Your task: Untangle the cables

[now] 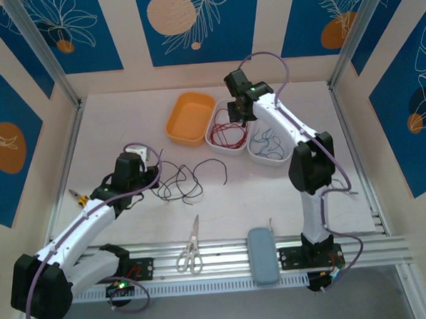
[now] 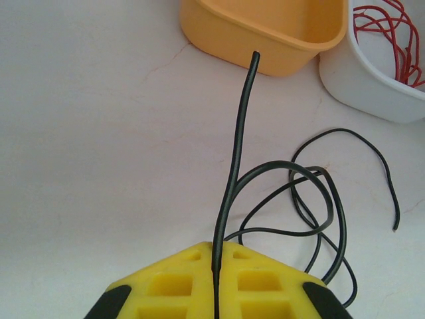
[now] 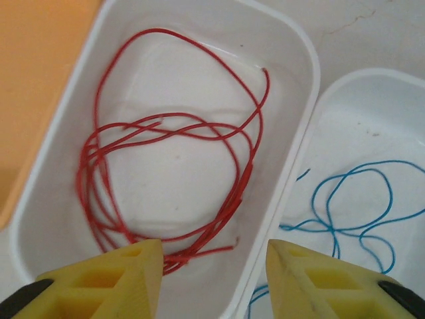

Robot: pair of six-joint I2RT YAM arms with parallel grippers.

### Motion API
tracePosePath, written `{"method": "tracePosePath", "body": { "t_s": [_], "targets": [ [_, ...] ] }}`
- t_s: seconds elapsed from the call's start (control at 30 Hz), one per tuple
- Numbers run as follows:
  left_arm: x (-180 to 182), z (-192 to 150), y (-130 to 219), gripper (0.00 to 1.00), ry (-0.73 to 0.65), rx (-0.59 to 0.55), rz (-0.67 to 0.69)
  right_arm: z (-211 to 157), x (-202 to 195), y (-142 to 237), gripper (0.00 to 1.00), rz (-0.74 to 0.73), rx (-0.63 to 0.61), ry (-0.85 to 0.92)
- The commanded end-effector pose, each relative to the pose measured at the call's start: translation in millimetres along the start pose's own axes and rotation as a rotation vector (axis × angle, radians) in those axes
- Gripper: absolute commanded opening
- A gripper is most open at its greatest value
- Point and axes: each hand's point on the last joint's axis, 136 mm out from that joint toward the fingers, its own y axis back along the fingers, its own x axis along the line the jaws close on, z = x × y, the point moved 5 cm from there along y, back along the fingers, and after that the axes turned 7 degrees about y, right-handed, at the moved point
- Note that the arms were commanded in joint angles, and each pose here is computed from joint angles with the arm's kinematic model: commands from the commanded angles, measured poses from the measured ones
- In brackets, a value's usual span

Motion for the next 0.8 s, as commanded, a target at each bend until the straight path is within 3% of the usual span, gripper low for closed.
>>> {"method": "tracePosePath", "body": {
  "t_s": [0.0, 0.13, 0.33, 0.43, 0.53, 0.77],
  "targets": [
    [-8.6, 5.4, 7.6, 0.0, -0.015, -0.01, -0.044, -4.9, 15.4, 36.4, 0.48, 0.149, -0.087, -0.038],
    [-12.5, 8.0, 9.1, 0.0, -0.015, -0.014, -0.065, -32.6, 33.7, 63.9, 0.57, 0.305, -0.189, -0.014],
    [-22.3, 11.3, 10.4, 0.0, -0.006, -0.013, -0.13, -83.9, 63.8, 81.7, 0.6, 0.611, -0.246, -0.04],
    [-29.4, 15.2, 11.3, 0.0, -0.016, -0.025, -0.18, -104.1, 75.3, 73.7, 0.61, 0.698, -0.178, -0.152],
    [-34.0, 19.9, 12.9, 0.0, -0.011, -0.052, -0.211, -119.6, 92.3, 62.9, 0.57, 0.724, -0.046, -0.263],
    [-44.7, 33.3, 14.1, 0.0, 0.019, -0.098, -0.266, -135.4, 153.2, 67.0, 0.56, 0.787, 0.041, -0.283]
  ]
}}
